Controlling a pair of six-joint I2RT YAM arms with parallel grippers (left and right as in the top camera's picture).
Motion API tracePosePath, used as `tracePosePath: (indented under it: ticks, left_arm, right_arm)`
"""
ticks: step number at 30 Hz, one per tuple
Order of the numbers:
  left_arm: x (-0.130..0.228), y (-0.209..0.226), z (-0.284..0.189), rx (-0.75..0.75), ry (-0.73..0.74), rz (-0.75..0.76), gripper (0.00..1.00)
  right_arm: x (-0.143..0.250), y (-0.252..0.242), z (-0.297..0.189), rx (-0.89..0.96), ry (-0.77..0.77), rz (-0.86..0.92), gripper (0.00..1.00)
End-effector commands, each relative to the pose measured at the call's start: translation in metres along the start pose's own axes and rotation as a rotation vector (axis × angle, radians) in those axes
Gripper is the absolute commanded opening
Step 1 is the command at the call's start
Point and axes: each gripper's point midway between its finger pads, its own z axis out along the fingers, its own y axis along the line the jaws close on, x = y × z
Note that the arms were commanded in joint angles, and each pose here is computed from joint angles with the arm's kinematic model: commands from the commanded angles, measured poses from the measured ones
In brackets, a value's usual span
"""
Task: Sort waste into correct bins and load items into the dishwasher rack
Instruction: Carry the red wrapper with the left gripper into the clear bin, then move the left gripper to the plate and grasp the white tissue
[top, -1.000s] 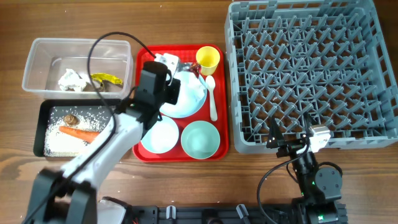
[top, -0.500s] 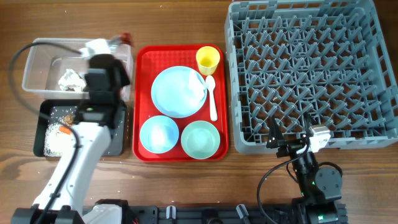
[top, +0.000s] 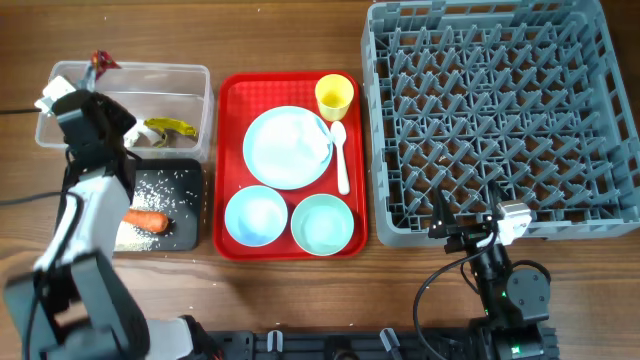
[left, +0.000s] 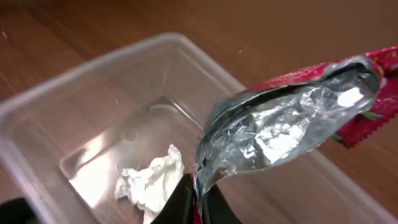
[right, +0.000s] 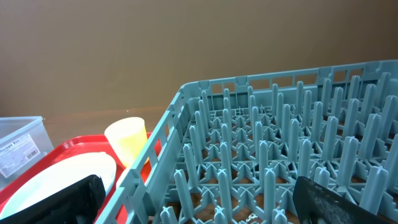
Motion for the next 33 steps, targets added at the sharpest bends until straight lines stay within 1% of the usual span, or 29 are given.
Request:
tracePosePath:
  ticks: [1, 3, 4, 5, 6, 7, 8, 9, 11, 14, 18, 19, 21, 22, 23, 24, 26, 29, 32, 33]
  left_arm:
    - [0.014, 0.001, 0.019, 0.015, 0.019, -0.014, 0.08]
    - [0.013, 0.000, 0.023, 0.020, 0.008, -0.016, 0.11]
    - [0.012, 0.000, 0.023, 0.022, 0.002, -0.017, 0.16]
    - [0.010, -0.001, 0.023, 0.025, -0.005, -0.018, 0.24]
    - [0.009, -0.002, 0.023, 0.028, -0.011, -0.019, 0.38]
    - [0.007, -0.002, 0.023, 0.030, -0.017, -0.020, 0.47]
    - [0.007, -0.003, 0.023, 0.031, -0.019, -0.020, 0.53]
    - [0.007, -0.003, 0.023, 0.031, -0.019, -0.020, 0.56]
    - [0.006, -0.003, 0.023, 0.032, -0.020, -0.020, 0.70]
    - [0.002, -0.004, 0.021, 0.038, -0.031, -0.021, 0.71]
    - [-0.025, -0.017, 0.000, 0.077, -0.102, -0.020, 0.61]
    - [-0.037, -0.025, -0.012, 0.104, -0.132, -0.022, 0.58]
    - [-0.053, -0.048, -0.039, 0.195, -0.158, -0.017, 0.55]
    - [-0.054, -0.058, -0.049, 0.234, -0.154, -0.010, 0.54]
    - [-0.053, -0.076, -0.068, 0.311, -0.133, 0.005, 0.53]
    - [-0.043, -0.096, -0.087, 0.385, -0.087, 0.027, 0.52]
    - [-0.021, -0.118, -0.110, 0.458, -0.002, 0.053, 0.52]
    - [0.028, -0.140, -0.135, 0.501, 0.170, 0.065, 0.54]
    - [0.084, -0.163, -0.159, 0.541, 0.336, 0.135, 0.55]
    - [0.096, -0.168, -0.165, 0.554, 0.366, 0.157, 0.54]
  right_arm:
    - [0.000, -0.001, 0.000, 0.005, -0.001, -0.002, 1.00]
    - [0.000, -0.001, 0.000, 0.005, -0.001, -0.001, 1.00]
    - [0.000, -0.001, 0.000, 0.005, -0.001, -0.002, 1.00]
    - [0.000, -0.001, 0.000, 0.005, -0.001, -0.002, 0.99]
    - [0.000, -0.001, 0.000, 0.005, -0.001, -0.002, 1.00]
    - [0.000, -0.001, 0.000, 0.005, -0.001, -0.002, 1.00]
    - [0.000, -0.001, 0.000, 0.005, -0.001, -0.002, 1.00]
    - [0.000, -0.001, 0.000, 0.005, -0.001, -0.002, 1.00]
    - [0.000, -0.001, 0.000, 0.005, -0.001, -0.002, 1.00]
    - [0.000, -0.001, 0.000, 0.005, -0.001, -0.001, 1.00]
    - [0.000, -0.001, 0.000, 0.005, -0.001, -0.001, 1.00]
    - [0.000, -0.001, 0.000, 0.005, -0.001, -0.002, 1.00]
    - [0.000, -0.001, 0.000, 0.005, -0.001, -0.002, 1.00]
    - [0.000, -0.001, 0.000, 0.005, -0.001, -0.002, 1.00]
    - [0.000, -0.001, 0.000, 0.005, -0.001, -0.002, 1.00]
    - [0.000, -0.001, 0.000, 0.005, -0.001, -0.002, 0.99]
    - [0.000, -0.001, 0.000, 0.005, -0.001, -0.002, 1.00]
    - [0.000, -0.001, 0.000, 0.005, -0.001, -0.002, 1.00]
    - [0.000, -0.001, 0.000, 0.005, -0.001, -0.001, 1.00]
    - [0.000, -0.001, 0.000, 0.005, -0.001, -0.002, 1.00]
